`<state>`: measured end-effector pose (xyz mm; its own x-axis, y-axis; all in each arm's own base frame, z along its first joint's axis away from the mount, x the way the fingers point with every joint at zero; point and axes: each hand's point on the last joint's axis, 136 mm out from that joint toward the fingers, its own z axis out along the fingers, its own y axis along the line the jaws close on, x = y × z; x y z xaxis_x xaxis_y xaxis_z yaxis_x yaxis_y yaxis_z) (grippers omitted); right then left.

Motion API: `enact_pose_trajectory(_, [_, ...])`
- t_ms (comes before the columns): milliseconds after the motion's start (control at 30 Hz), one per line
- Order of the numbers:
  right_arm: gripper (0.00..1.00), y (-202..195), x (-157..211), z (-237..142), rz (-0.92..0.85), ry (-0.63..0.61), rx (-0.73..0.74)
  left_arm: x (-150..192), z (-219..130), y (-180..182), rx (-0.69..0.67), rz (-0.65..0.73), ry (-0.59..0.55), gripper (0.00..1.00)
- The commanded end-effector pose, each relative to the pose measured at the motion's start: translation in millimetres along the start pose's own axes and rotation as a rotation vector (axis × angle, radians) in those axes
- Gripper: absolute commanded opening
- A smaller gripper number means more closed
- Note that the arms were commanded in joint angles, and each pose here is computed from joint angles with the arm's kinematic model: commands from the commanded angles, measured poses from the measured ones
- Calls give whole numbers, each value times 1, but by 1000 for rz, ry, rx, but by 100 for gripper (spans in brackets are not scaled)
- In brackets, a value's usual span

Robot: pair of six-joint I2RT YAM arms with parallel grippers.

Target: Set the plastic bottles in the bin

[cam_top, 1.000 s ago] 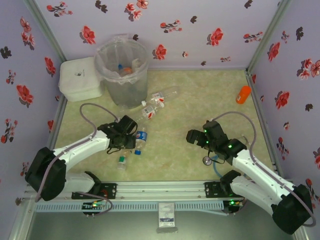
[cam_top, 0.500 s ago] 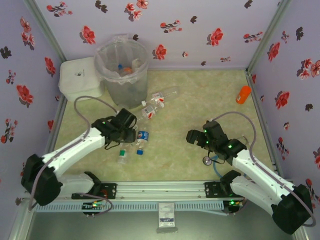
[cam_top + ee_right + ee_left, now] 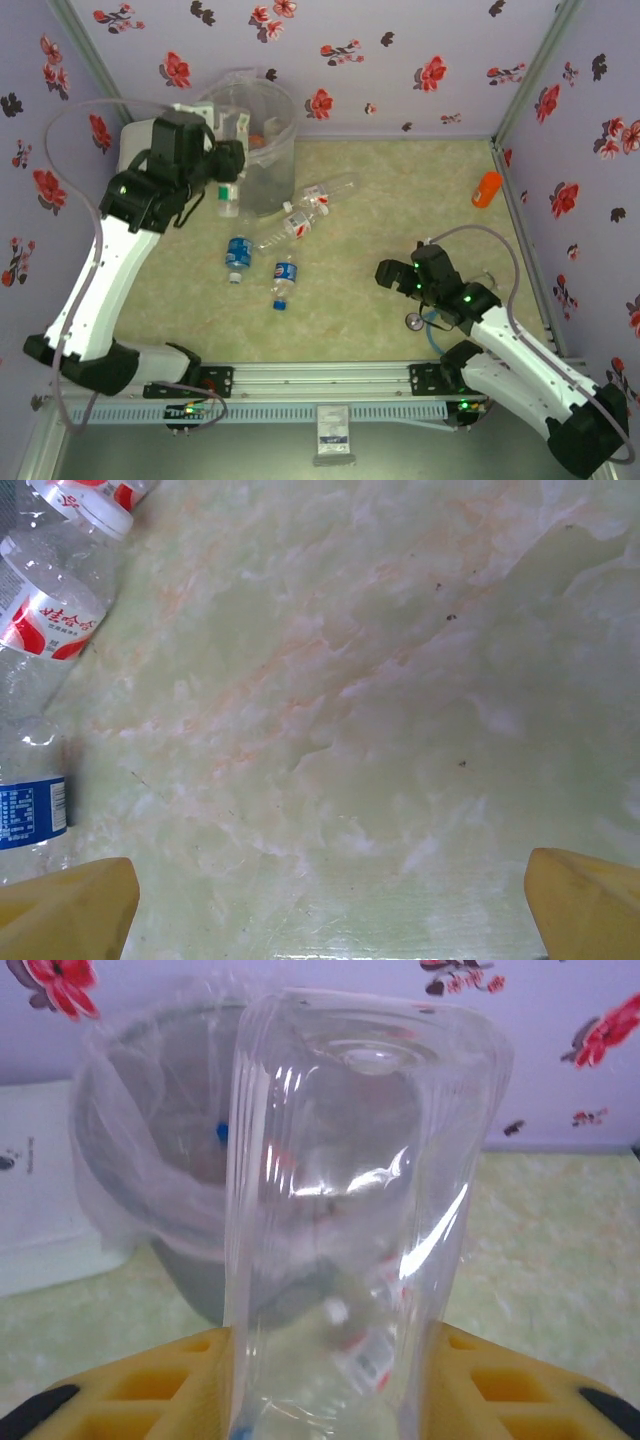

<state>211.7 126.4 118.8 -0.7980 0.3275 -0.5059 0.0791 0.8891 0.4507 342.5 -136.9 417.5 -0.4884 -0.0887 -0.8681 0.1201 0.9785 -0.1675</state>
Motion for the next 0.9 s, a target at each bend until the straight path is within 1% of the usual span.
enact_pose_trajectory(0, [99,-14,-1,-12,4,-18,58,-34,18,-1,10,16,-58,19])
enact_pose_trajectory(100, [99,-18,0,-19,2,-27,60,-68,30,7,-24,-21,-118,13])
enact_pose_trajectory(200, [99,-21,2,-23,7,-29,61,-92,54,20,-45,-115,-179,5])
enact_pose_trajectory(300, [99,-24,3,-29,8,-35,65,-102,80,23,-39,-168,-194,3])
enact_pose_trajectory(400, [99,-26,2,-34,2,-47,71,-101,109,22,-50,-160,-156,3])
enact_pose_trajectory(467, [99,-27,2,-36,-3,-47,76,-96,129,17,-35,-143,-116,4])
enact_pose_trajectory(567, [99,-28,2,-36,-5,-45,82,-76,158,12,-30,-106,-16,5])
enact_pose_trajectory(700, [99,-29,4,-32,0,-41,80,-34,191,11,-30,-57,135,7])
enact_pose_trajectory(867, [99,-27,4,-30,1,-35,75,10,217,19,-59,-12,264,13])
